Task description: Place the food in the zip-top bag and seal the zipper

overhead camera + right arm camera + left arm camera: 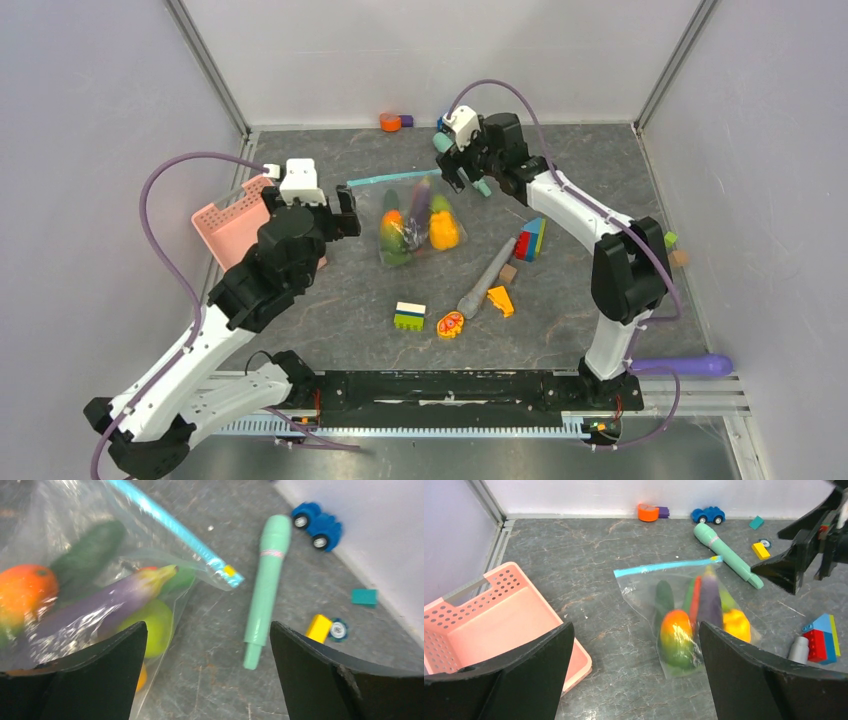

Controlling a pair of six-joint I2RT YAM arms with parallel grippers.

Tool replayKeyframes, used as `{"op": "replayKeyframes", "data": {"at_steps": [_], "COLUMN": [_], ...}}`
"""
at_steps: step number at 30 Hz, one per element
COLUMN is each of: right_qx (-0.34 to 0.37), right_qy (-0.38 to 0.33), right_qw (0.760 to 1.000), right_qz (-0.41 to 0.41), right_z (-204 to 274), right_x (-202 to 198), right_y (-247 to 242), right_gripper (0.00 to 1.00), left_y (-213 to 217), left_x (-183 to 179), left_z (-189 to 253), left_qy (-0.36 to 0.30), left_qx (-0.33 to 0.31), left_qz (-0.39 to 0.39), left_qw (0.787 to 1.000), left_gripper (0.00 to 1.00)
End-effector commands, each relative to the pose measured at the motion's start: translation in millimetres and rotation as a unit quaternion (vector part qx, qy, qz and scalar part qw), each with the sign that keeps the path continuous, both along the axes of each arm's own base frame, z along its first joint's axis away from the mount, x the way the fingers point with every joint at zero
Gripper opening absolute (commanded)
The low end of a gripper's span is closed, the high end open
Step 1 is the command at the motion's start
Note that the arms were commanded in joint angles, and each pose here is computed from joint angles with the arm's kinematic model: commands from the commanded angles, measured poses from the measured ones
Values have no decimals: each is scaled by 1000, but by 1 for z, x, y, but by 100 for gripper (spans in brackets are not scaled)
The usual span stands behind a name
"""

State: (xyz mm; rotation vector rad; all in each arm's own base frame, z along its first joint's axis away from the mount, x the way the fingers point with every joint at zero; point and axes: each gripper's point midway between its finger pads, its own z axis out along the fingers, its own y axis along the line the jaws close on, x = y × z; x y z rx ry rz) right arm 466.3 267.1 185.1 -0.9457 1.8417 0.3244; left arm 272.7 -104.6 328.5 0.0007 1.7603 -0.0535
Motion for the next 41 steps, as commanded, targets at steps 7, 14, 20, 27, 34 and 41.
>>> {"op": "replayKeyframes", "data": {"at_steps": [7, 14, 20, 27, 34, 41], "right_qx": [148, 186, 216, 195, 212, 215], "right_qy": [-26, -25, -26, -111, -135, -108], "right_qw": [967, 898, 812, 755, 777, 798], "right_qz": [-207, -399, -542, -616, -577, -552], "right_z": [91, 64, 24, 35, 46, 28], "right_x": [12, -38, -113, -165, -170, -170], "right_y": [-111, -264, -354, -383, -368, -354], "right_gripper": [98, 98, 98, 98, 98, 98], "left_y": [23, 32, 41, 49, 59, 61], "left_x": [11, 32, 35, 27, 17, 14], "left_z": [-28, -66, -90, -101, -107, -108], "left_qy": [29, 94, 130, 136, 136, 129], "left_qx": [-58, -136, -174, -165, -154, -155], "left_qz": [99, 98, 103, 111, 126, 125], "left_qw": [993, 981, 971, 971, 971, 971], "left_gripper": [100, 100, 100, 100, 100, 100]}}
